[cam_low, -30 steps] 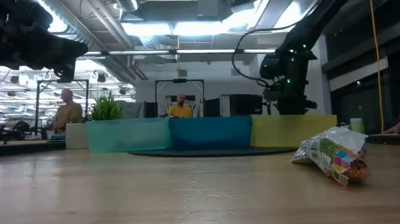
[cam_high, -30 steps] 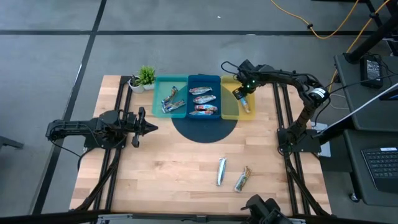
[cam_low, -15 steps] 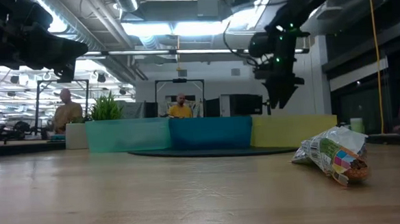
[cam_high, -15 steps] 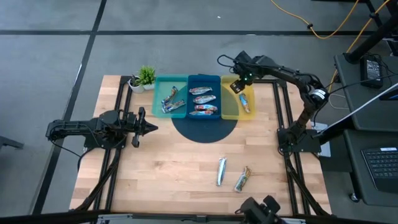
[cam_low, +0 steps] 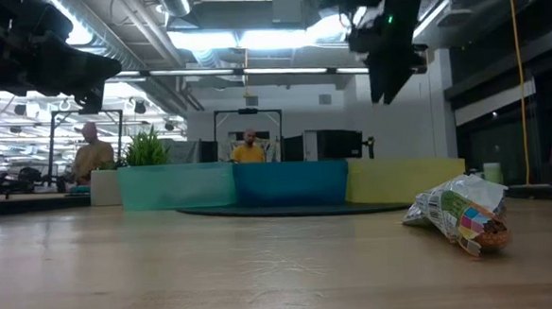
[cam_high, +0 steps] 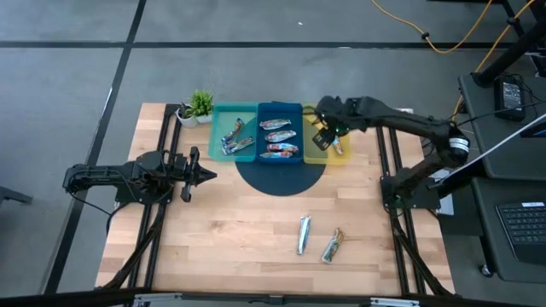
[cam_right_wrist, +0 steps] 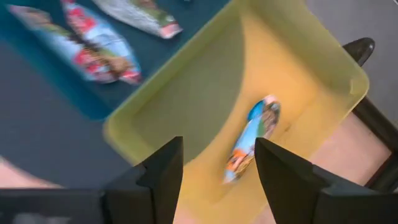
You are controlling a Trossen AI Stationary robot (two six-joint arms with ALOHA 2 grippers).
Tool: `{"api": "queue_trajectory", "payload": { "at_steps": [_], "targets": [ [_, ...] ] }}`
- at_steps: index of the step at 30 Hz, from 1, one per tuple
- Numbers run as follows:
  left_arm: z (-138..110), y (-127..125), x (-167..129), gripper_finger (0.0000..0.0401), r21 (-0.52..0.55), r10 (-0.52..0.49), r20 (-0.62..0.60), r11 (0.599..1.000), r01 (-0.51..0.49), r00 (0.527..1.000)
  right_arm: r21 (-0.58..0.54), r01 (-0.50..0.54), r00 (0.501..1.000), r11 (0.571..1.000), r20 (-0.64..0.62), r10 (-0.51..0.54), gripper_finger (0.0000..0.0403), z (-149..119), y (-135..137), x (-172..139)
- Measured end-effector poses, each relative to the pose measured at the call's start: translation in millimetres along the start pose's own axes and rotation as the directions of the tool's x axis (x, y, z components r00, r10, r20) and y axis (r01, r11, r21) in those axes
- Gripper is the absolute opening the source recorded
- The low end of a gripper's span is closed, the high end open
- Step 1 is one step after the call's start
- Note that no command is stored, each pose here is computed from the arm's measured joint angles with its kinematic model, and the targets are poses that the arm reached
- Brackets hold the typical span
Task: Pick and place Granola Bars by type
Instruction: Put the right yellow granola bar into the yellow bin
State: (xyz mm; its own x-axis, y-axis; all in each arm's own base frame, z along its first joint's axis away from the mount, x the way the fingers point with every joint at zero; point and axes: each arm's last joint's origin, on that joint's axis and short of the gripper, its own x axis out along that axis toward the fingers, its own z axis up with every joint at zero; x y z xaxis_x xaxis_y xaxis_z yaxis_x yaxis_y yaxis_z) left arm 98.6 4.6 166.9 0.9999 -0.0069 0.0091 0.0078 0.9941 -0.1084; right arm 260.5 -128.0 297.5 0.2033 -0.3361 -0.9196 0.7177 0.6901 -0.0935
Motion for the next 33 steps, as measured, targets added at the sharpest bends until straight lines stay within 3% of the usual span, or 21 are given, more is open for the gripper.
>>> {"api": "queue_trajectory", "payload": {
  "at_steps": [7, 16, 22, 29, 33],
  "targets": [
    [0.0, 0.0, 0.0, 0.0004, 0.0, 0.0, 0.0, 1.0, 0.0, 1.0, 0.095, -0.021, 1.0, 0.995, 0.022, 0.019, 0.02, -42.5, 42.6, -43.9],
    [0.0, 0.0, 0.0, 0.0007, 0.0, 0.0, 0.0, 1.0, 0.0, 1.0, 0.286, -0.037, 0.997, 0.958, -0.055, 0.055, 0.02, -108.6, 95.4, -75.9],
    [0.0, 0.0, 0.0, 0.0004, 0.0, 0.0, 0.0, 1.0, 0.0, 1.0, 0.406, -0.049, 0.992, 0.912, -0.084, 0.09, 0.02, -147.2, 128.0, -85.3],
    [0.1, 0.0, 0.0, 0.0008, 0.0, 0.0, 0.0, 1.0, 0.0, 1.0, 0.492, 0.03, 0.968, 0.87, -0.232, 0.098, 0.02, -188.9, 163.7, -80.8],
    [0.0, 0.0, 0.0, 0.0004, 0.0, 0.0, 0.0, 1.0, 0.0, 1.0, 0.54, 0.048, 0.963, 0.841, -0.249, 0.105, 0.02, -204.7, 180.3, -75.8]
  ]
}}
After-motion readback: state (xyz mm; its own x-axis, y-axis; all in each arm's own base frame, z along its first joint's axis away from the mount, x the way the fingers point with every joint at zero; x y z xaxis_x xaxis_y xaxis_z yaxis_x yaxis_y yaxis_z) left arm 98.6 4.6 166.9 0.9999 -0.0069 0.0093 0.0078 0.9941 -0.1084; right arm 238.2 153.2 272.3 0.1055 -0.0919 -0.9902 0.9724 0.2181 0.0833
